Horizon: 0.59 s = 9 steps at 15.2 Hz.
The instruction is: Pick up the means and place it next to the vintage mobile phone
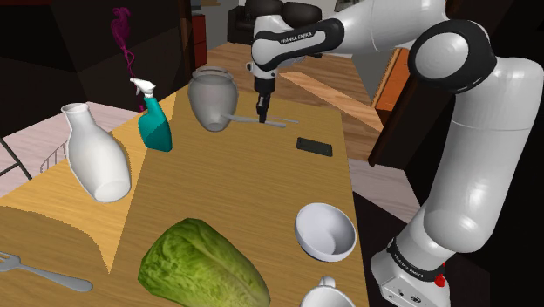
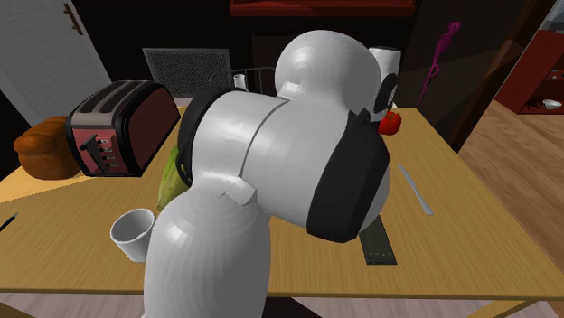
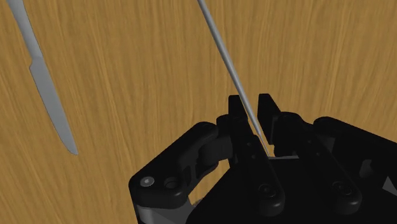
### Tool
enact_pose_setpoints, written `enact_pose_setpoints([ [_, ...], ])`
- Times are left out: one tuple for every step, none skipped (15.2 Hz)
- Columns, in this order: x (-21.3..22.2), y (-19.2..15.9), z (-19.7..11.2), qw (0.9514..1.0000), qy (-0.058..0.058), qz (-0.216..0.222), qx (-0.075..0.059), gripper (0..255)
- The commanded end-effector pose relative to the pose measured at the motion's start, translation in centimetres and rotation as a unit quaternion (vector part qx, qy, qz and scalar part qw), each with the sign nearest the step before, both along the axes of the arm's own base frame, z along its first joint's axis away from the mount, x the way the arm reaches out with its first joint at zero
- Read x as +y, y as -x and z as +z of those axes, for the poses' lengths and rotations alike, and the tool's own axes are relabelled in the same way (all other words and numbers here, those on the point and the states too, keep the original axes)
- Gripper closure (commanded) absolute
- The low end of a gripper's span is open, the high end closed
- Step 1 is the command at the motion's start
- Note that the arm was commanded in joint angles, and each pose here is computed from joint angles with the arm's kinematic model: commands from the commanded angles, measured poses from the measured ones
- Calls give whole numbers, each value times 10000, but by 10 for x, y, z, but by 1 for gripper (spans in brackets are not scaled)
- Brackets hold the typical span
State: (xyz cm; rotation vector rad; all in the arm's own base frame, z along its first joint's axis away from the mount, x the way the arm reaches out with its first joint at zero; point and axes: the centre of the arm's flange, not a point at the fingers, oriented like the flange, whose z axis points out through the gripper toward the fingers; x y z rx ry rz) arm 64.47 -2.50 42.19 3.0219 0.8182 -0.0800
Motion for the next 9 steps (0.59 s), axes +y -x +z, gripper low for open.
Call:
enact_pose_setpoints([
  [-1,0,-10,10000,4,-12,-1,255],
  [-1,0,-16,10000,4,-12,-1,255],
  [-1,0,-21,10000,4,-12,-1,255],
  [-1,0,-26,10000,4,-12,-1,255],
  [-1,0,-32,10000,4,-12,-1,255],
  [-1,0,-37,10000,4,-12,-1,255],
  [-1,0,-42,10000,4,-12,-1,255],
  [-1,0,-47,10000,4,-12,-1,255],
  [-1,0,-53,10000,4,-12,-1,255],
])
